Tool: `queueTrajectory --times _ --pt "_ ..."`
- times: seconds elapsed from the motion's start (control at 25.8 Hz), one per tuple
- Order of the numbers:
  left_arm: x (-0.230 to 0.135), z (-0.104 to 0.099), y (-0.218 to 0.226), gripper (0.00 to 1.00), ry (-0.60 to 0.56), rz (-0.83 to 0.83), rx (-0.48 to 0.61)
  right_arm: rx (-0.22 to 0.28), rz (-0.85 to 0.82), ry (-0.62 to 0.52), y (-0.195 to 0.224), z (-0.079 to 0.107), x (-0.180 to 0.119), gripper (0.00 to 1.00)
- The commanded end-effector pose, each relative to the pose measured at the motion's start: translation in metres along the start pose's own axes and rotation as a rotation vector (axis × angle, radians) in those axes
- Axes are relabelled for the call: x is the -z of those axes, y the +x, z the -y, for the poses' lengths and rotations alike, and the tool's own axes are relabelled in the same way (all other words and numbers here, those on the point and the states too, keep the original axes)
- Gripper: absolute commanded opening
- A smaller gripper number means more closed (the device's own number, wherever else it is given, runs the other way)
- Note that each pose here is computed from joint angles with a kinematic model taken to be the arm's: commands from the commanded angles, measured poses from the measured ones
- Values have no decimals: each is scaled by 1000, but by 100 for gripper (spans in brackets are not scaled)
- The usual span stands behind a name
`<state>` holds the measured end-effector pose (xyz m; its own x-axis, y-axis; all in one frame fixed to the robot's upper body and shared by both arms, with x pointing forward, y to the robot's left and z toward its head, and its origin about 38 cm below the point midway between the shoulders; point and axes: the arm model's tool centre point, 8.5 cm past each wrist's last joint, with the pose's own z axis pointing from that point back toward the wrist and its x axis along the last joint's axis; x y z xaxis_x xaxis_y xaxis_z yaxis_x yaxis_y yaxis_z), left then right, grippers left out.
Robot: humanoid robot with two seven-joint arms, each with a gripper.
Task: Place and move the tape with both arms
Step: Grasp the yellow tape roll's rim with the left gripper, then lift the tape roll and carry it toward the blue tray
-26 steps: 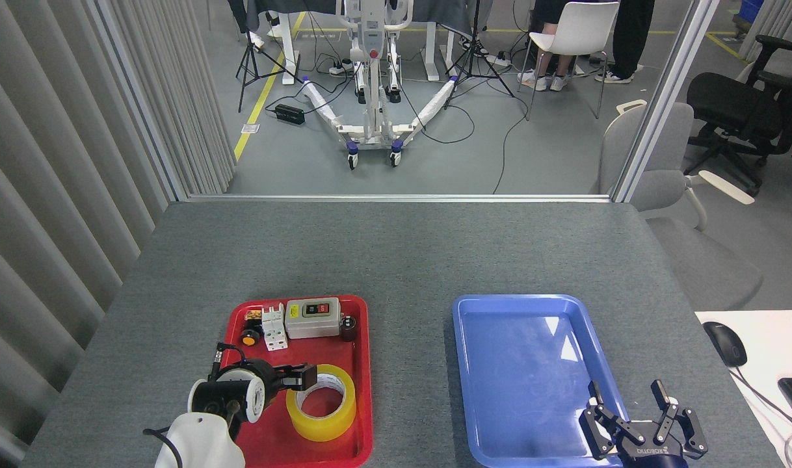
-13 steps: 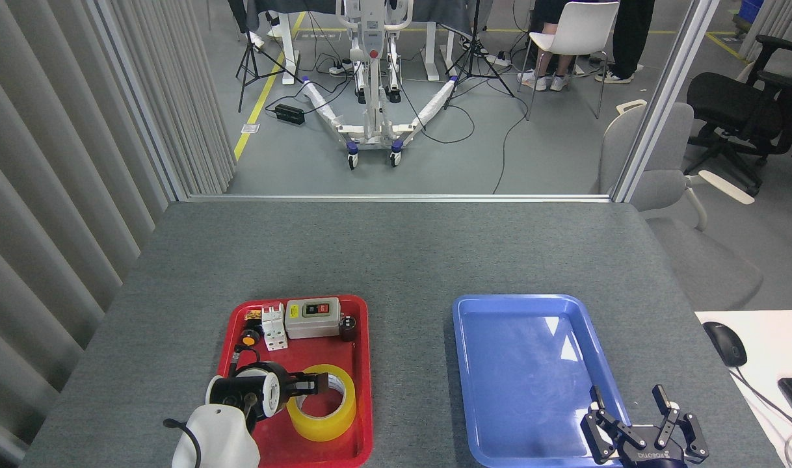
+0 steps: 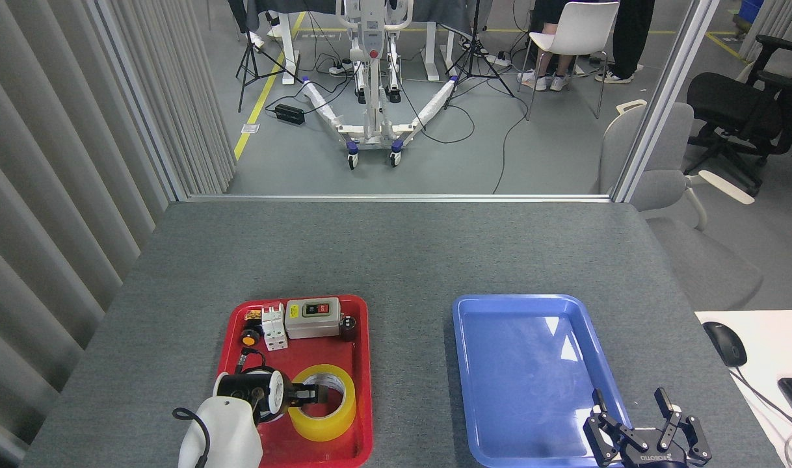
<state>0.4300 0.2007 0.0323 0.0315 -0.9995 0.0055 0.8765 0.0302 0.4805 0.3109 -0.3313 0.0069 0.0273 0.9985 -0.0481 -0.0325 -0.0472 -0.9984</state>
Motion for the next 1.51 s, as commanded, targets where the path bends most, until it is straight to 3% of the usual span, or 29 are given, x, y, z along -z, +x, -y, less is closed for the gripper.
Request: queueTrajectory --times 0.0,0.08,0.19,0.31,0.39,0.5,0.77,1.01,1.16,1.28,1.39,1.47 --pt "1 1 -2 96 -13 -14 2 -2 -7 12 -2 -4 0 100" --pt "4 3 -3 94 -22 -18 1 -2 -8 13 -3 -4 0 100" --pt "4 4 -3 76 -23 -19 4 -3 -8 14 -2 -5 0 100" --pt "4 4 0 69 -19 -20 16 -8 -6 15 1 -5 0 100" --pt "4 2 -1 57 -8 -21 16 -6 -6 15 1 -6 0 100" --pt "4 0 -5 48 30 -40 22 -13 -4 16 2 -6 0 100" --pt "2 -6 -11 4 79 -65 31 -16 -2 16 3 -6 0 100" --pt "-11 -22 -18 0 226 -44 13 -15 -4 16 3 -6 0 100" --pt "-10 -13 -17 0 218 17 2 -14 -4 18 4 -7 -1 99" --pt "-22 -6 -5 0 223 233 -73 -15 -4 18 3 -7 -1 100" --pt "-46 -4 20 0 224 514 -45 -21 -2 17 4 -6 0 100" --pt "-62 -7 33 0 259 717 -89 -30 1 18 5 -7 0 100"
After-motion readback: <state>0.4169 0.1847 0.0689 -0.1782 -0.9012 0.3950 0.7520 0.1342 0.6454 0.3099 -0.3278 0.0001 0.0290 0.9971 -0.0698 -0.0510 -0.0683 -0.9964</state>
